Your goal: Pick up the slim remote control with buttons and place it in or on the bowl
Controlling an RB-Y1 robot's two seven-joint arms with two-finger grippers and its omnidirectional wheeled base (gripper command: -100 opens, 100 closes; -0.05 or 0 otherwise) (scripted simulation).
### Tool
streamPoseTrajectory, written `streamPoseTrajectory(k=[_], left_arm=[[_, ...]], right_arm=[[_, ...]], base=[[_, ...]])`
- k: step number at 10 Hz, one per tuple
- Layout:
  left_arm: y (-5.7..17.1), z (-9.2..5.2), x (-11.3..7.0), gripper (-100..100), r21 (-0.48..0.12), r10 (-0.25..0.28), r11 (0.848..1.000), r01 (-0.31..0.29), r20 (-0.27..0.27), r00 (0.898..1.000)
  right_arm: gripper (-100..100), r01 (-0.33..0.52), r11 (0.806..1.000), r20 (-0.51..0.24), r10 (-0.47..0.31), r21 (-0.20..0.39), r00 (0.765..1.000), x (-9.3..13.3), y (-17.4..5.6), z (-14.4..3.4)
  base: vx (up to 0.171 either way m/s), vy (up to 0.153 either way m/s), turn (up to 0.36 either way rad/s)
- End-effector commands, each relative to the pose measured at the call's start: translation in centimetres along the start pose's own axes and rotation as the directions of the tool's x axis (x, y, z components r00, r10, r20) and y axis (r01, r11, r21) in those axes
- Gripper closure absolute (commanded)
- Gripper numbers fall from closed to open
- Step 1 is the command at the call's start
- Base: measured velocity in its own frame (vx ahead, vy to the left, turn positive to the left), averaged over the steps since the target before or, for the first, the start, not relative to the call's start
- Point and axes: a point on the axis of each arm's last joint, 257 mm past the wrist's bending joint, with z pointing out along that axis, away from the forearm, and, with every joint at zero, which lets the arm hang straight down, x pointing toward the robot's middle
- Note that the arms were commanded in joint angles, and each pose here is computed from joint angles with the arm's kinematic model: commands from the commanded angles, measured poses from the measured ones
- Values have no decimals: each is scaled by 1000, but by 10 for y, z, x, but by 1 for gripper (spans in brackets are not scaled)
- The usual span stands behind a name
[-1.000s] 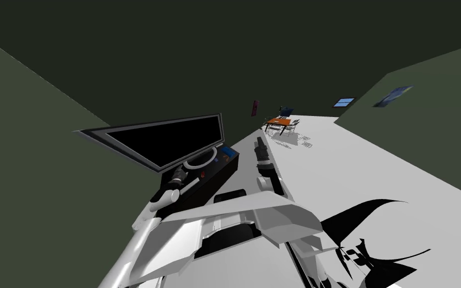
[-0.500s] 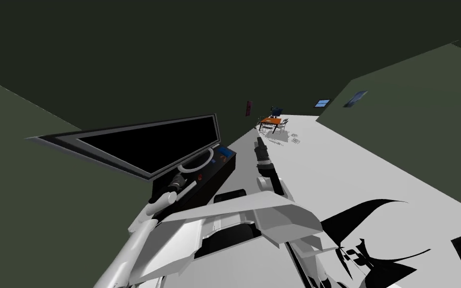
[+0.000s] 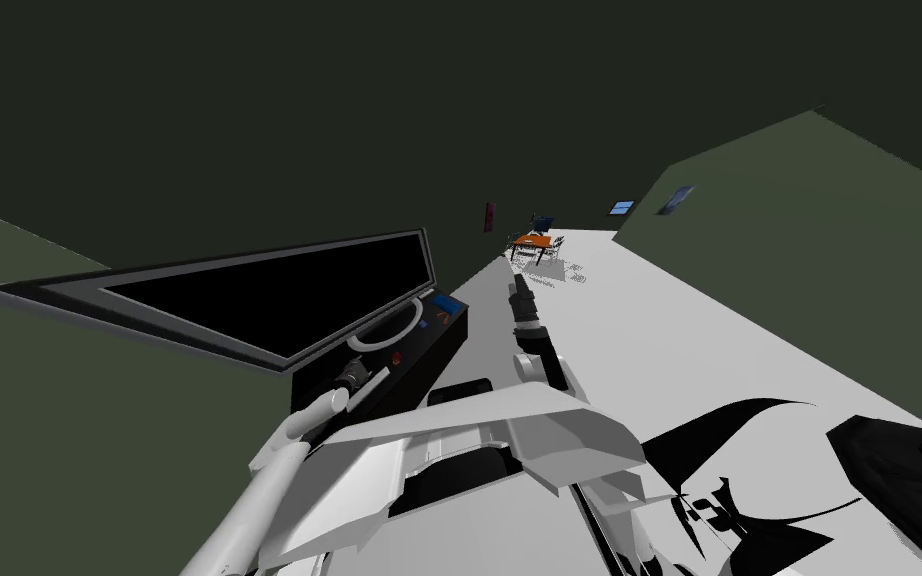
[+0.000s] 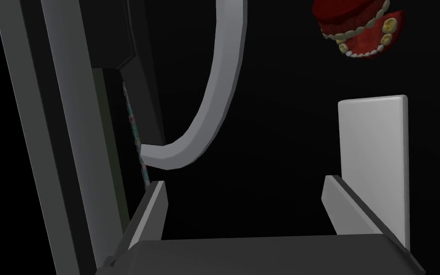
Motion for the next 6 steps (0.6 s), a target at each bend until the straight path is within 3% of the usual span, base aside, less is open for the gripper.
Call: streamPoseTrajectory(k=[1,3,4,5,6], left_arm=[[19,2,-12,-100,-56,-18,998,19,24,1000],[44,2,-30,-100,-134,-46,989,54,60,997],[63,1,-44,-100,-192,-71,978,87,88,994],[69,0,-47,-100,-207,-72,974,90,96,993],[83,-3,-56,-100,-257,-92,959,120,118,989]], right_arm=[[0,0,1000,0,0,0,1000,0,0,0],[0,0,1000,0,0,0,1000,0,0,0],[0,0,1000,0,0,0,1000,0,0,0],[0,0,1000,0,0,0,1000,0,0,0],[0,0,1000,0,0,0,1000,0,0,0]], base=[[0,29,-115],[0,32,-198],[5,37,-191],[5,34,-109],[11,30,-189]])
